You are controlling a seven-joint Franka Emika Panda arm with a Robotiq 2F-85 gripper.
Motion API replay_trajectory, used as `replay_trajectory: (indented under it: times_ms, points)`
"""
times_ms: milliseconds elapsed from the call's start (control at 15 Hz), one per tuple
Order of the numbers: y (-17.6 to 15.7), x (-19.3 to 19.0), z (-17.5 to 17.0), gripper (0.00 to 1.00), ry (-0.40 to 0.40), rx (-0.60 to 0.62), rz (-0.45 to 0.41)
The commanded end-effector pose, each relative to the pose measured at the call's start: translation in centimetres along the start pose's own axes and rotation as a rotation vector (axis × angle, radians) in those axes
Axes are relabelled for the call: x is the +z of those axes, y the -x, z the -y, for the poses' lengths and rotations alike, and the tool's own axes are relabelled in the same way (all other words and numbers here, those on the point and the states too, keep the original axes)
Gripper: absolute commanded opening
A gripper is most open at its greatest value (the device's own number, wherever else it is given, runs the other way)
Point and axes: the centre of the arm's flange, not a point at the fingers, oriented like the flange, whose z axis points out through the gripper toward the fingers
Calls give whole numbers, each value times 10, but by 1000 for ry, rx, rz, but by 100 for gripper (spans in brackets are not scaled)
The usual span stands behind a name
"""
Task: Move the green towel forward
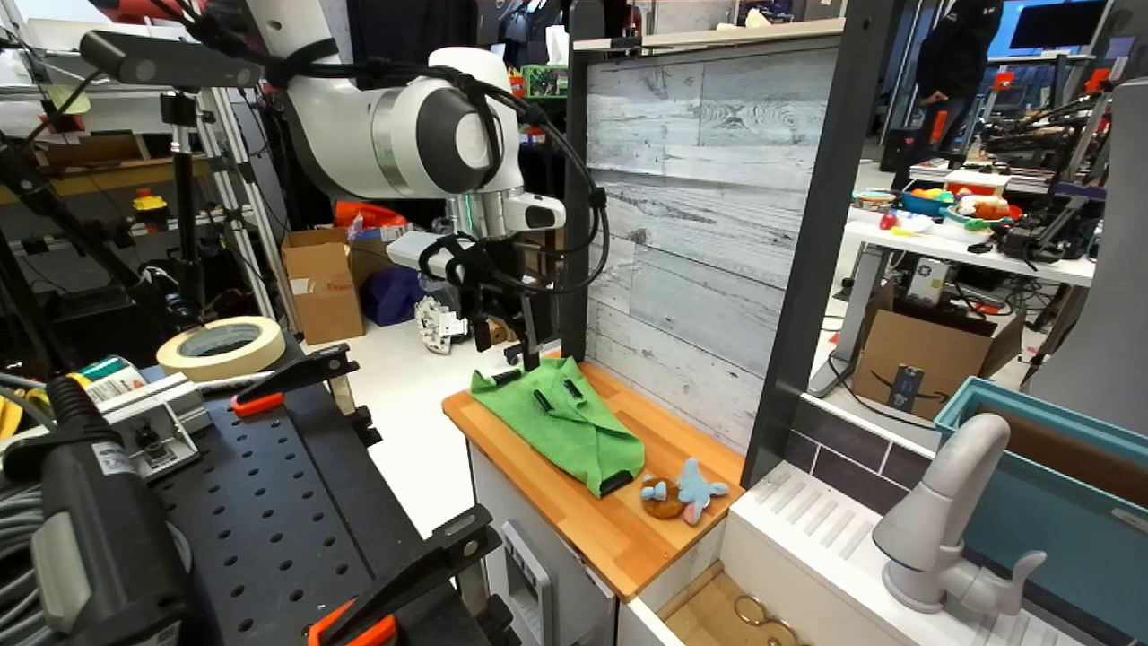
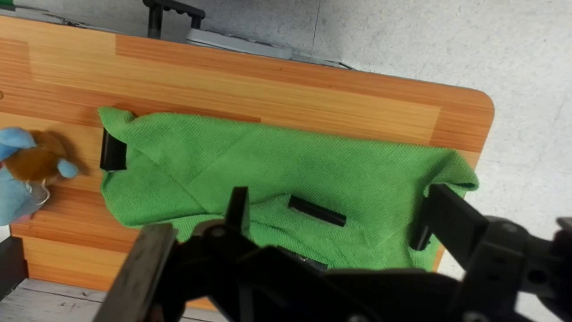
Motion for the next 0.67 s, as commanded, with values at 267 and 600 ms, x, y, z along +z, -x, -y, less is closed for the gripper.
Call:
replay_trajectory:
  times_ms: [267,600]
  points:
    - [-6,5,0,100,61,14,-29]
    - [-15,23,6,100,69,-16,-51]
